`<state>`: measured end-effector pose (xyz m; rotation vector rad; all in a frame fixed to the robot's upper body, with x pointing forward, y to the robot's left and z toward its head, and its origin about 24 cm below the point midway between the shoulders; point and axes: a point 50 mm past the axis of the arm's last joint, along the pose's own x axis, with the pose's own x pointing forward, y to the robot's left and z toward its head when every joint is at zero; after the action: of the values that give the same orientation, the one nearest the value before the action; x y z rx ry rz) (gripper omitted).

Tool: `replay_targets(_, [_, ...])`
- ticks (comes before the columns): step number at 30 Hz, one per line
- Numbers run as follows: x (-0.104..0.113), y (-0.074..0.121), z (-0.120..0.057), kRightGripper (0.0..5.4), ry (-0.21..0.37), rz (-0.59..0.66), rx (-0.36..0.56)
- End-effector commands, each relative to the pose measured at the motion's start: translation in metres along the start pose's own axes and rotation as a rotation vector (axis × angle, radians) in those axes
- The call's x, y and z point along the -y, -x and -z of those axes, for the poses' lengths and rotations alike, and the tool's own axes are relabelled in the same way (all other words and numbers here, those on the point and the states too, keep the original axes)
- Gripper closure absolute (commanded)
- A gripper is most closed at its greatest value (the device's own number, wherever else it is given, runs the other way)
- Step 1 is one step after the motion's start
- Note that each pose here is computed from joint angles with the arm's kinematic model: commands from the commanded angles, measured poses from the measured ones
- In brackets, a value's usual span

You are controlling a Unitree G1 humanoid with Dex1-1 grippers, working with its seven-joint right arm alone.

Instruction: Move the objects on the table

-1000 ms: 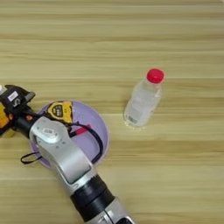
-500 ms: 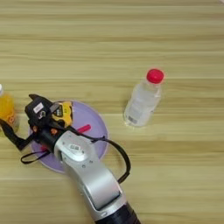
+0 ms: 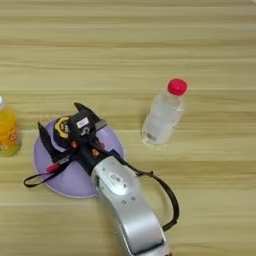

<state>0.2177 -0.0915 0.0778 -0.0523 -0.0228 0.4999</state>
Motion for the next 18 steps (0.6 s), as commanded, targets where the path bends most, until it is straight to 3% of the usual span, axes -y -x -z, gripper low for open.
replay_targets(1, [0.009, -0.001, -0.012, 0.05, 0.032, 0.075, 0.099])
replay_targets(8, [0.009, -0.004, 0.004, 0.05, -0.028, 0.081, 0.027])
replay_targets(18, [0.011, -0.007, 0.013, 0.05, -0.076, 0.072, -0.013])
